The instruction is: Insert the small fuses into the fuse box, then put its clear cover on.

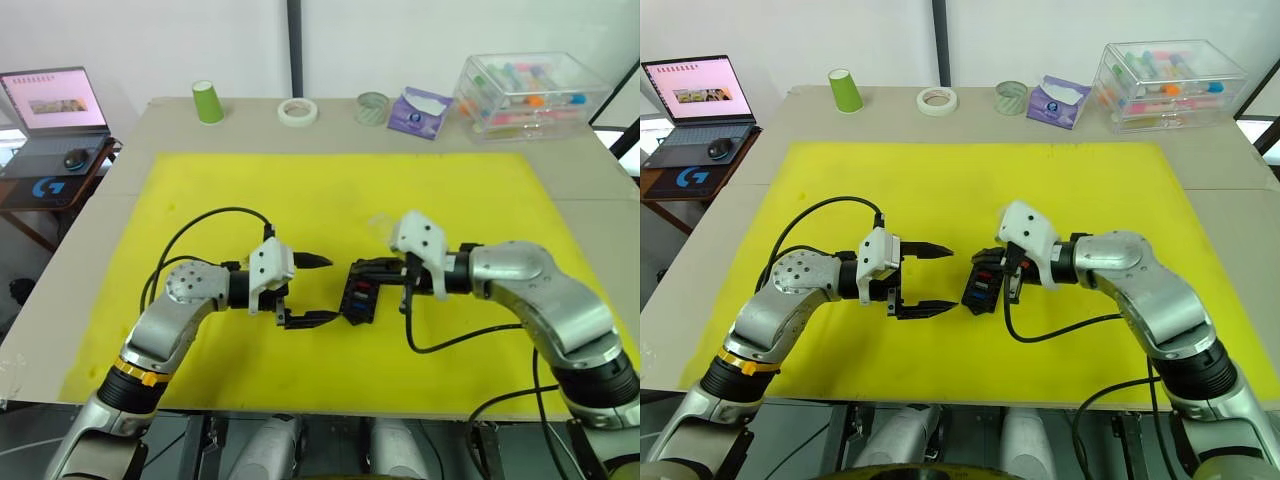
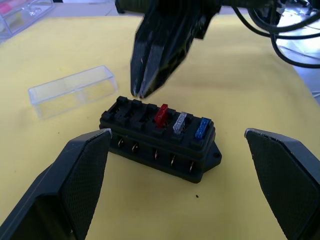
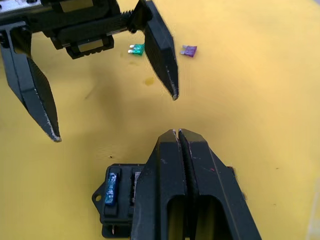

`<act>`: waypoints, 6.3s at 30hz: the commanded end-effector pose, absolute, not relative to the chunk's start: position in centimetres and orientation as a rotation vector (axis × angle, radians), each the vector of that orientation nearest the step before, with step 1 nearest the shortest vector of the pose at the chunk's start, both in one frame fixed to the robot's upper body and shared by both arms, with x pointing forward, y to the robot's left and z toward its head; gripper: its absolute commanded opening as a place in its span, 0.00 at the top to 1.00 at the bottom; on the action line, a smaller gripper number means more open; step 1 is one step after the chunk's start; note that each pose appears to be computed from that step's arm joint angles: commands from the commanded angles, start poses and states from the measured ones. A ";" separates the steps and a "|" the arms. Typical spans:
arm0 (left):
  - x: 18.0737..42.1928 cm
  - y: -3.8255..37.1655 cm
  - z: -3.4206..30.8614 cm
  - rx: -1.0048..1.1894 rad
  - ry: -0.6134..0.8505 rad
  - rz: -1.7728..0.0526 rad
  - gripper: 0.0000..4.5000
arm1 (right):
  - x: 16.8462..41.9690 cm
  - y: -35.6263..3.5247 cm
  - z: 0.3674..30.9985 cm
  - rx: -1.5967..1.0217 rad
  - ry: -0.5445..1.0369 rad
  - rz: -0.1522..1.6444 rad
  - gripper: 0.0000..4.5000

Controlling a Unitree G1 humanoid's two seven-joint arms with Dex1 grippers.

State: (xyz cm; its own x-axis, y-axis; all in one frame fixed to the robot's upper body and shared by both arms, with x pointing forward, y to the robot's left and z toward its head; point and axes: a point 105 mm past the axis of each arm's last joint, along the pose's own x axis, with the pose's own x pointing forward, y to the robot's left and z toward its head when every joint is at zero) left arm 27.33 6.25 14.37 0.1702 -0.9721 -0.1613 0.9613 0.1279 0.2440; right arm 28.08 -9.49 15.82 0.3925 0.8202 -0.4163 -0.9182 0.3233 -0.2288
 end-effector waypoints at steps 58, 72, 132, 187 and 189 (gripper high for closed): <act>33.2 29.2 20.4 0.323 0.119 -0.706 0.00 | 29.4 -19.9 23.4 -0.471 -0.045 0.883 0.01; 31.6 23.8 19.7 -0.633 0.635 -0.911 0.00 | 25.0 -5.7 24.5 -0.430 -0.154 1.358 0.01; 33.8 19.2 10.2 -0.712 0.894 -0.905 0.63 | 26.1 -7.2 25.2 -0.428 -0.154 1.259 0.00; 28.6 8.1 21.1 0.485 -0.188 -1.453 1.00 | 28.2 -6.0 22.4 -0.506 0.031 1.251 0.69; 28.6 8.1 21.1 0.492 -0.191 -1.457 1.00 | 28.2 -6.0 22.4 -0.505 0.033 1.257 0.83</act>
State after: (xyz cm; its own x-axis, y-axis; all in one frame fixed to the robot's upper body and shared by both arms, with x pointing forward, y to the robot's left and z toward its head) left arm 29.04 8.48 20.18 0.1439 -0.9741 -0.1742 0.9207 0.0673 0.3845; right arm 28.55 -6.36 21.32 0.3294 0.8849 -0.3292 -0.9244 0.2313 -0.3034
